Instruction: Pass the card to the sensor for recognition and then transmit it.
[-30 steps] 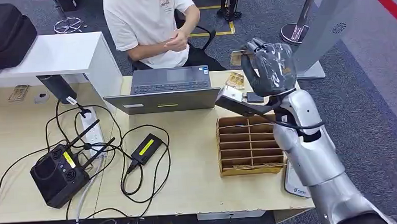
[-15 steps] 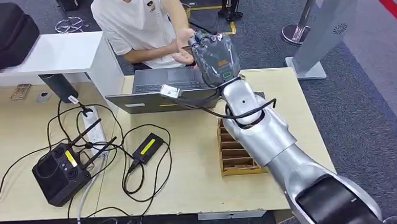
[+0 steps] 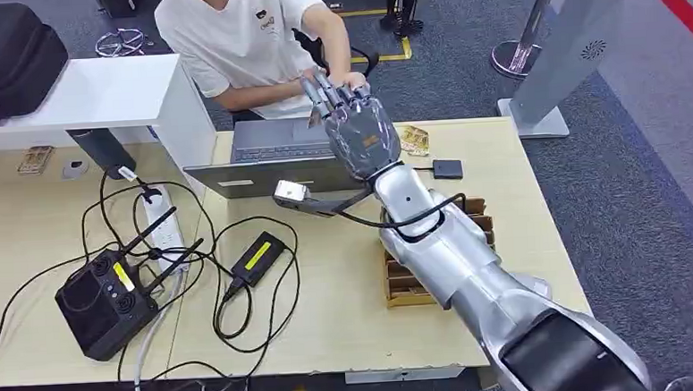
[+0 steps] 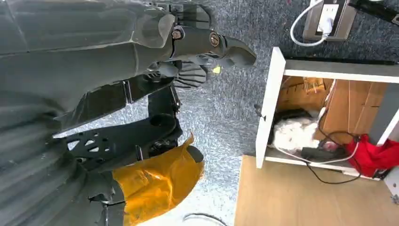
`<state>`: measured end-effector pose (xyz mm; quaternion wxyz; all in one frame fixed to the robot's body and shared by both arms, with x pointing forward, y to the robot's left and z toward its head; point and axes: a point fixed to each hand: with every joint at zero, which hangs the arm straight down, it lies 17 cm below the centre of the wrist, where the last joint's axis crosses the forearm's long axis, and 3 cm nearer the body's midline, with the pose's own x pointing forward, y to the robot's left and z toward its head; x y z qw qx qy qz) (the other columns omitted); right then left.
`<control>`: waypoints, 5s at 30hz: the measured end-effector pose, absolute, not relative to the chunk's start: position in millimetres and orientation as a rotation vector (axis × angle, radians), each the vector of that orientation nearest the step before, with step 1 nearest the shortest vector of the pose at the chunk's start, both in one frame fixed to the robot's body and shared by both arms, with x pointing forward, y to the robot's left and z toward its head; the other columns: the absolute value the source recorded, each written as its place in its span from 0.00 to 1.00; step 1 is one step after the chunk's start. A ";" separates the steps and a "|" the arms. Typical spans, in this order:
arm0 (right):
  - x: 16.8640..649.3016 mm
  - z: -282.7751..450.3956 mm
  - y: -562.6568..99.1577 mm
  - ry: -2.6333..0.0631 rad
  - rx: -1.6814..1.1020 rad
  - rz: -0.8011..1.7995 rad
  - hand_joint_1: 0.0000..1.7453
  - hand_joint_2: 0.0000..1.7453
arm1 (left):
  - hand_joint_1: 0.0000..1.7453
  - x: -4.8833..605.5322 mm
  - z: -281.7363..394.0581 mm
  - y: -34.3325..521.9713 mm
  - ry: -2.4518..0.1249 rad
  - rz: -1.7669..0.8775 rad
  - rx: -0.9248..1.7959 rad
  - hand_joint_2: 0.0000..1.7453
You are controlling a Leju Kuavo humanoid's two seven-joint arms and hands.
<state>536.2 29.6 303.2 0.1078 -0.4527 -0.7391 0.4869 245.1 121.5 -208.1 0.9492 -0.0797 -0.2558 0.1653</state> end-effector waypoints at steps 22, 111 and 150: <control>516.8 297.8 -3.0 -2.280 -1.079 1.155 0.00 1.00 | 0.00 248.9 -205.9 123.2 -0.533 0.406 -0.188 1.00; 339.6 129.5 -248.2 -1.923 -1.079 0.841 0.00 1.00 | 0.00 246.7 -207.8 158.5 -0.645 0.446 -0.163 1.00; 331.6 61.9 -152.0 -1.932 -0.807 1.059 0.00 1.00 | 0.00 244.3 -206.2 149.6 -0.648 0.446 -0.168 1.00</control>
